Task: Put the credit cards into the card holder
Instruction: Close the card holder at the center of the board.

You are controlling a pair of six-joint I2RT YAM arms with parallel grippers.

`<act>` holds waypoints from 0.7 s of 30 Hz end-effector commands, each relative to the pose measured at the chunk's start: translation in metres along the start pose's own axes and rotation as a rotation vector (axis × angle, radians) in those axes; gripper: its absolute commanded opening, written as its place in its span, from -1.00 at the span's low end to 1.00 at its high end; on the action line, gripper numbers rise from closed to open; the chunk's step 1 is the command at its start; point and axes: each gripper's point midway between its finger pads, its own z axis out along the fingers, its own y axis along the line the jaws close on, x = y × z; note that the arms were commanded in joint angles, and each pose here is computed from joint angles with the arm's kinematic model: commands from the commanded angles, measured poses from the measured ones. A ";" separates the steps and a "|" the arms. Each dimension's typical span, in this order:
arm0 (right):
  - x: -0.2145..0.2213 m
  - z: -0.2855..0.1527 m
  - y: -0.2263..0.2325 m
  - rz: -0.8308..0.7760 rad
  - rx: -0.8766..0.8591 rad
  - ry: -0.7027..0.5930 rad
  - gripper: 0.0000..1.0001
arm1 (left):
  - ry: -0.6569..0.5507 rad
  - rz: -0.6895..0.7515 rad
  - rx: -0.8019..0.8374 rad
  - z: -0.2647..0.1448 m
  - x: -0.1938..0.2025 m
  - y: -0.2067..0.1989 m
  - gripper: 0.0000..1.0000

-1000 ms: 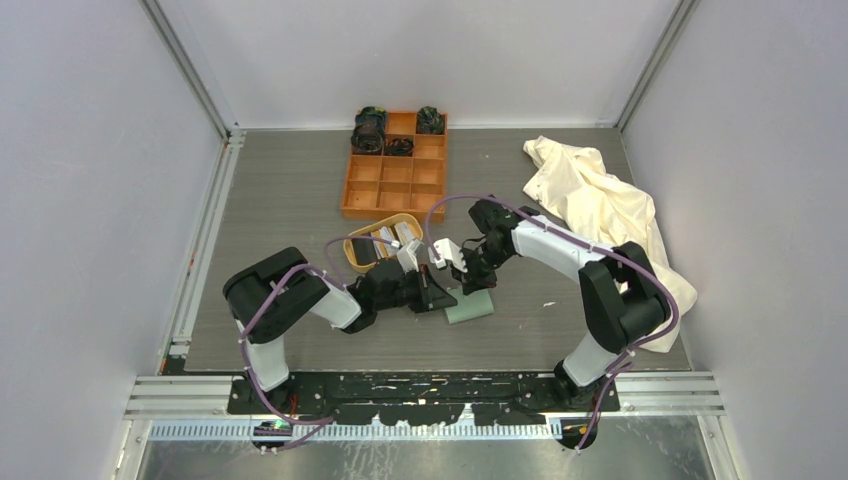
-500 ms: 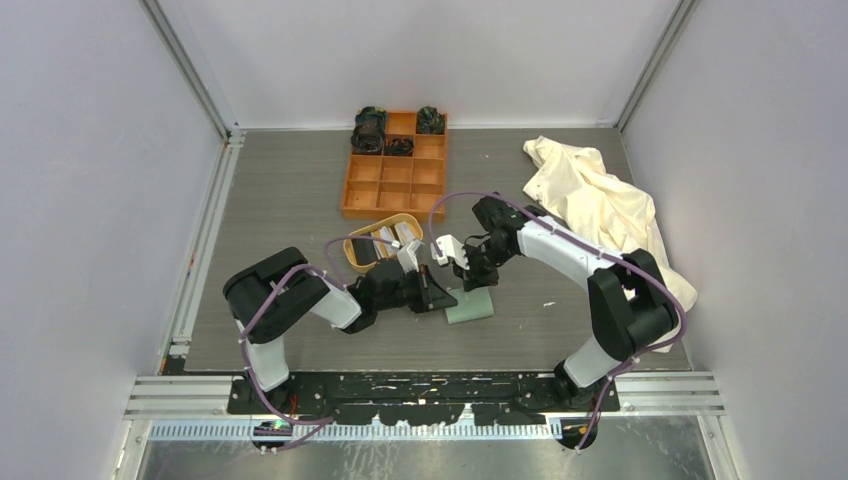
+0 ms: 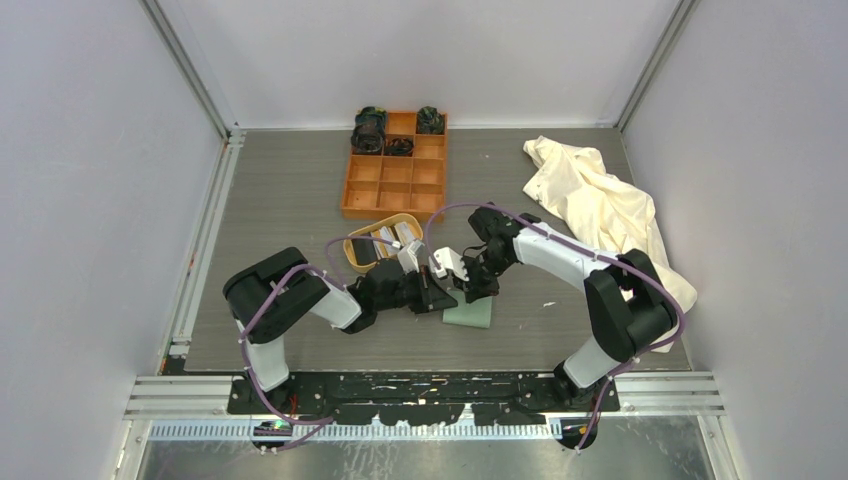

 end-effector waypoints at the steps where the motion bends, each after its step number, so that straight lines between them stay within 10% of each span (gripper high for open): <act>1: -0.001 -0.001 0.011 -0.005 -0.025 0.003 -0.98 | 0.024 -0.010 -0.091 -0.005 0.011 0.027 -1.00; 21: -0.004 -0.001 0.011 0.024 -0.030 -0.013 -0.98 | -0.049 0.243 0.017 -0.010 0.009 -0.034 -0.56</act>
